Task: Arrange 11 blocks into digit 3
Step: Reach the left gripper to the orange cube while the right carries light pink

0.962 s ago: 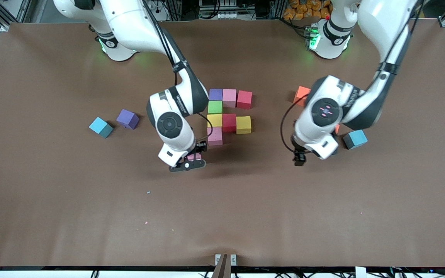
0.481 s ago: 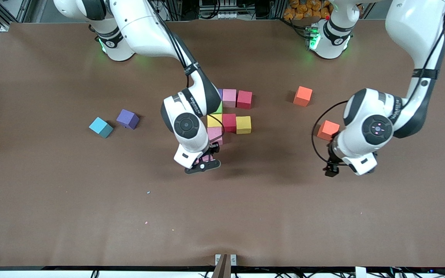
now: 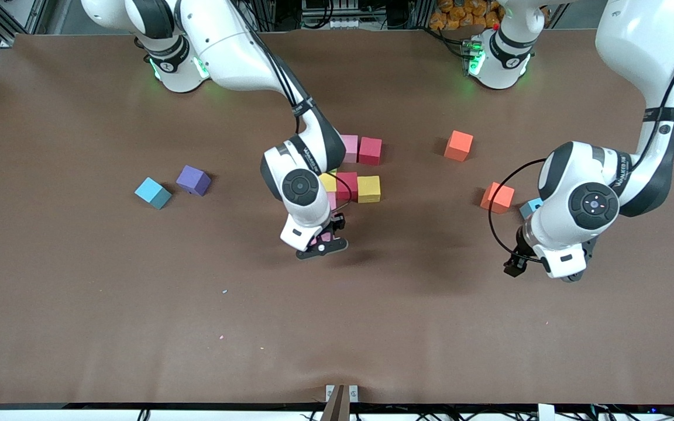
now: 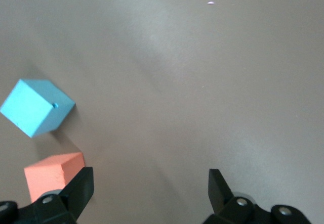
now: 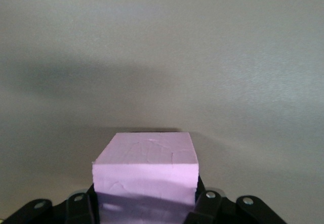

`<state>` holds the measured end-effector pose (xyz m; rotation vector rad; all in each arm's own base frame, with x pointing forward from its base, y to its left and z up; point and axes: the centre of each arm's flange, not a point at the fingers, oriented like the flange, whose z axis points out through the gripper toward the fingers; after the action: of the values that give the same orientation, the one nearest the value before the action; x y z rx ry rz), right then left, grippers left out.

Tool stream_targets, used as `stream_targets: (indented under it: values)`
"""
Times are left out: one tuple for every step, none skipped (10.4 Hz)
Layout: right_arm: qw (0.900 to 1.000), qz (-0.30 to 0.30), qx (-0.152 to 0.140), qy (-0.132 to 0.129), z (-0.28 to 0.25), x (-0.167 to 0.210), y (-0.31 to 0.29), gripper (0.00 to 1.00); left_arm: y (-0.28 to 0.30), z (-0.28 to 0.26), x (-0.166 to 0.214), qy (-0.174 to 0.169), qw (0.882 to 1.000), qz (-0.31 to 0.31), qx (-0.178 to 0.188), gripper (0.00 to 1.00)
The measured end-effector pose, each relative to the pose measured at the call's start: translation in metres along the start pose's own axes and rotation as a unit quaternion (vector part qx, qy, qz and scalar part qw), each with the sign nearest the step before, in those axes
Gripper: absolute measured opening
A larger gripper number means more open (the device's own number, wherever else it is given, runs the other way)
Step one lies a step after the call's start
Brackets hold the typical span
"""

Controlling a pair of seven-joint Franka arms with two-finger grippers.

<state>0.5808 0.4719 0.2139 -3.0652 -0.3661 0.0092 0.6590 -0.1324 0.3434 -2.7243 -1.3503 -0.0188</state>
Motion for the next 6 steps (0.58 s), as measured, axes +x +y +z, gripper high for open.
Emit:
stream_targets:
  values:
    - [1.0, 0.001, -0.001, -0.001, 0.003, -0.001, -0.003, 0.64, 0.0, -0.007, 0.004, 0.0, 0.999, 0.042, 0.004, 1.0]
    - [1.0, 0.003, -0.001, -0.003, 0.006, -0.004, -0.007, 0.64, -0.001, -0.013, 0.008, 0.0, 0.997, 0.078, 0.008, 1.0]
    - [1.0, 0.003, -0.002, -0.004, 0.009, -0.006, -0.011, 0.64, -0.004, -0.019, 0.013, -0.001, 0.994, 0.11, 0.012, 1.0]
    - [1.0, 0.005, -0.003, -0.005, 0.01, -0.009, -0.015, 0.64, -0.008, -0.024, 0.02, -0.001, 0.99, 0.14, 0.016, 1.0]
    - [1.0, 0.005, -0.003, -0.006, 0.01, -0.011, -0.019, 0.64, -0.011, -0.032, 0.025, 0.0, 0.986, 0.167, 0.017, 1.0]
    - [1.0, 0.005, -0.003, -0.007, 0.011, -0.013, -0.023, 0.64, -0.015, -0.041, 0.027, 0.001, 0.982, 0.19, 0.019, 1.0]
